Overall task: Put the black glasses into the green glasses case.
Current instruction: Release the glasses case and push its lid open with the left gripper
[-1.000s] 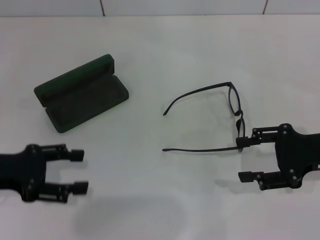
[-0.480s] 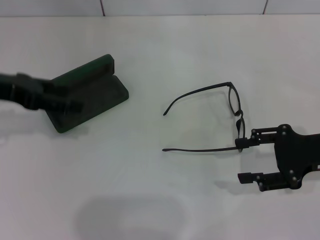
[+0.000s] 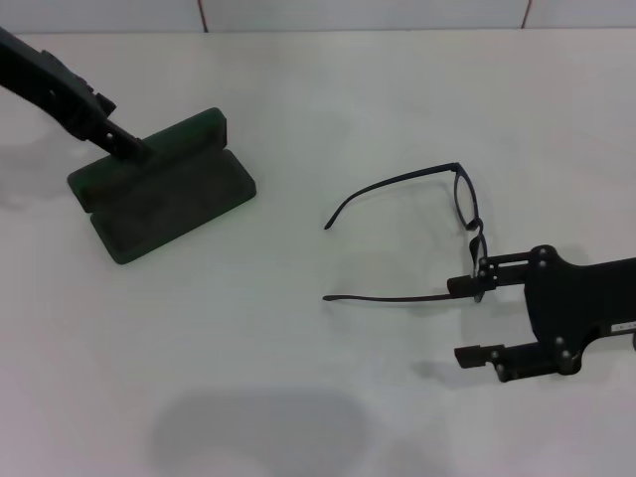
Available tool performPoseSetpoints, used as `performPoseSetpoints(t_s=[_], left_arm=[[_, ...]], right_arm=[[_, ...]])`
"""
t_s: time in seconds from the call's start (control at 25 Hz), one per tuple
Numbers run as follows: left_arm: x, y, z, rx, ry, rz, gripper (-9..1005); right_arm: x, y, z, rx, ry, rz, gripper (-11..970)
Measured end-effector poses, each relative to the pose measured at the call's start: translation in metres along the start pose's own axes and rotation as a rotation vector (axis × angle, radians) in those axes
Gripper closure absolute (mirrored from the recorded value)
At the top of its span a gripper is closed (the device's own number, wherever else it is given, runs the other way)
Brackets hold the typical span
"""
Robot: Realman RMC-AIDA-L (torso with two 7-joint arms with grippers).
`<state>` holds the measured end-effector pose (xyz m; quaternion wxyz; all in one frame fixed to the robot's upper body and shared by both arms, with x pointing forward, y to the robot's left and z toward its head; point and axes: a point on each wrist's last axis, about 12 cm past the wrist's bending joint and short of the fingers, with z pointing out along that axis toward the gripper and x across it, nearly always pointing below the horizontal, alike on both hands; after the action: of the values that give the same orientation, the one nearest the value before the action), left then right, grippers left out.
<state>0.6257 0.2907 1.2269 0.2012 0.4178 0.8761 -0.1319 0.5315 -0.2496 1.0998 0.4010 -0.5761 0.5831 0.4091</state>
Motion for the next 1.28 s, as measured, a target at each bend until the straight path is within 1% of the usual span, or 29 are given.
performPoseSetpoints(t_s=[0.2,0.28,0.44,0.56,0.76,0.96,1.2,1.28], left_arm=[[-0.020,-0.002,0.028,-0.058,0.087,0.062,139],[-0.022,-0.003,0.040,-0.076,0.104,0.079,139],[-0.023,-0.002,0.051,-0.100,0.111,0.090,140],[-0.023,-0.001,0.056,-0.116,0.118,0.094,141],[-0.024,-0.001,0.057,-0.131,0.112,0.099,142],[-0.024,-0.004,0.060,-0.135,0.127,0.144,143],[-0.021,-0.005,0.064,-0.138,0.142,0.158,318],[-0.021,-0.005,0.064,-0.140,0.144,0.159,395]], right_arm=[[-0.001,0.000,0.003,-0.002,0.004,-0.006,285],[0.000,0.001,0.003,-0.002,0.004,-0.002,285],[0.000,0.001,0.003,-0.003,0.005,-0.002,285],[0.000,0.001,0.003,-0.003,0.006,-0.001,284],[0.001,0.002,0.003,-0.003,0.006,0.003,285],[0.003,0.002,0.002,-0.001,0.007,0.010,285],[0.003,0.002,0.003,0.000,0.008,0.011,285],[0.003,0.002,0.003,0.000,0.007,0.010,285]])
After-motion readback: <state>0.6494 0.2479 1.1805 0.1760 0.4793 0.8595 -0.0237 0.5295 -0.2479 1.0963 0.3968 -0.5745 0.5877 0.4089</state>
